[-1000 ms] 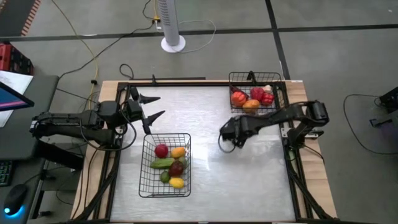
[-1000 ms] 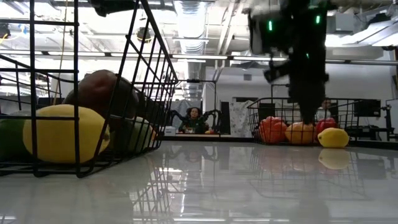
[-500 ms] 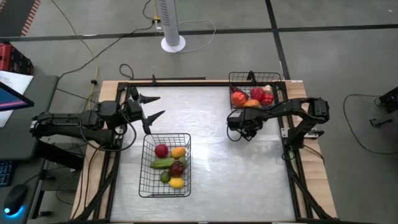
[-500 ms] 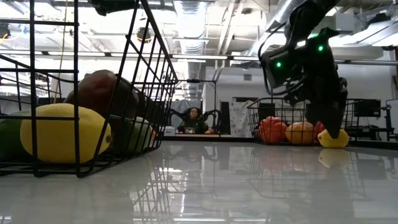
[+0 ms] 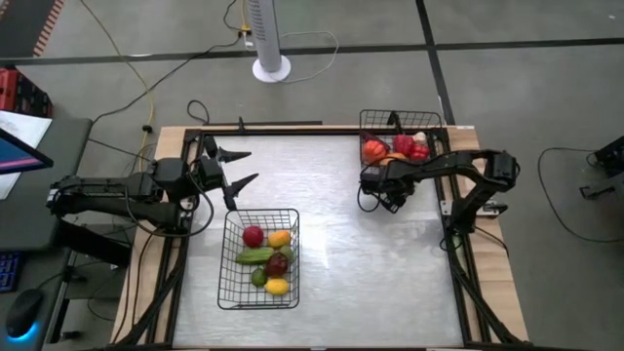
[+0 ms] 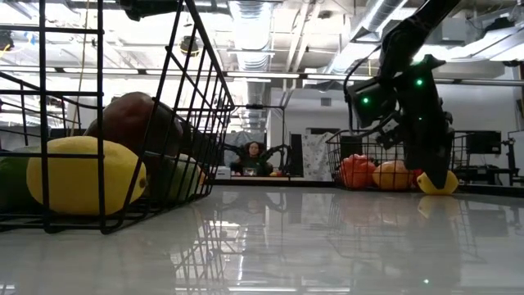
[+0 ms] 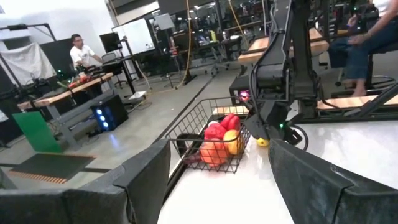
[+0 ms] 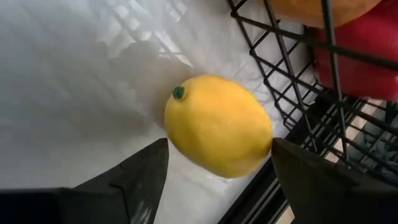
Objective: Sort produce into baskets
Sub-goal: Put the lemon into the bottom wire basket
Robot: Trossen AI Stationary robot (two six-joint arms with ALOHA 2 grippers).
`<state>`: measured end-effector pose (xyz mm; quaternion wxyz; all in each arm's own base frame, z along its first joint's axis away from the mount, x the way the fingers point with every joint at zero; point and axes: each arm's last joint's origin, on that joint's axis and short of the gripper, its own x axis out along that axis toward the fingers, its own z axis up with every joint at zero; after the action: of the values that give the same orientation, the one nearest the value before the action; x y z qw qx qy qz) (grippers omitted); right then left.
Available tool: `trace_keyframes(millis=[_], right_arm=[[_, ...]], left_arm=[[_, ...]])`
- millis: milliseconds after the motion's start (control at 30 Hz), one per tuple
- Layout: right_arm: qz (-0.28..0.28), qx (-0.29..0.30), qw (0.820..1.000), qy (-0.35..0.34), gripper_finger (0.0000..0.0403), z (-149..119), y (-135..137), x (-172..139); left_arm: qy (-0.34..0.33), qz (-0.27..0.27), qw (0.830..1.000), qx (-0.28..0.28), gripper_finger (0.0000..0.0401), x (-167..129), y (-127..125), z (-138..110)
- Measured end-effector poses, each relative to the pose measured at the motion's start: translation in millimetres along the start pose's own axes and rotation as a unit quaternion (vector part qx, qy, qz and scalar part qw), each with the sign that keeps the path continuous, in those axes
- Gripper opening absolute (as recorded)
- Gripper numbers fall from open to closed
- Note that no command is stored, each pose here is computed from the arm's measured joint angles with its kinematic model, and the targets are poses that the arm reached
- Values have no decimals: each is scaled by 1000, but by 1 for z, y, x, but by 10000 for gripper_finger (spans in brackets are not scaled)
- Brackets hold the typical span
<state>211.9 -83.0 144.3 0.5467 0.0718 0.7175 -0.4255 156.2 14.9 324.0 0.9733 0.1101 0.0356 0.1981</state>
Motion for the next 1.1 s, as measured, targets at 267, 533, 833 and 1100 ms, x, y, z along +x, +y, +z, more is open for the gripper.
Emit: trace_keyframes(millis=[267, 533, 833, 1100], right_arm=[[1, -16, 1000, -8, 262, -3, 7, -3], [1, -25, 1000, -6, 200, -4, 8, -5], [29, -54, 995, -76, 189, 6, 23, -57], [128, -122, 952, -250, 188, 3, 55, -157]], left_arm=[[0, 0, 1000, 0, 258, 0, 0, 0], [0, 0, 1000, 0, 258, 0, 0, 0], [0, 1, 1000, 2, 258, 0, 0, 0], [0, 2, 1000, 2, 258, 0, 0, 0]])
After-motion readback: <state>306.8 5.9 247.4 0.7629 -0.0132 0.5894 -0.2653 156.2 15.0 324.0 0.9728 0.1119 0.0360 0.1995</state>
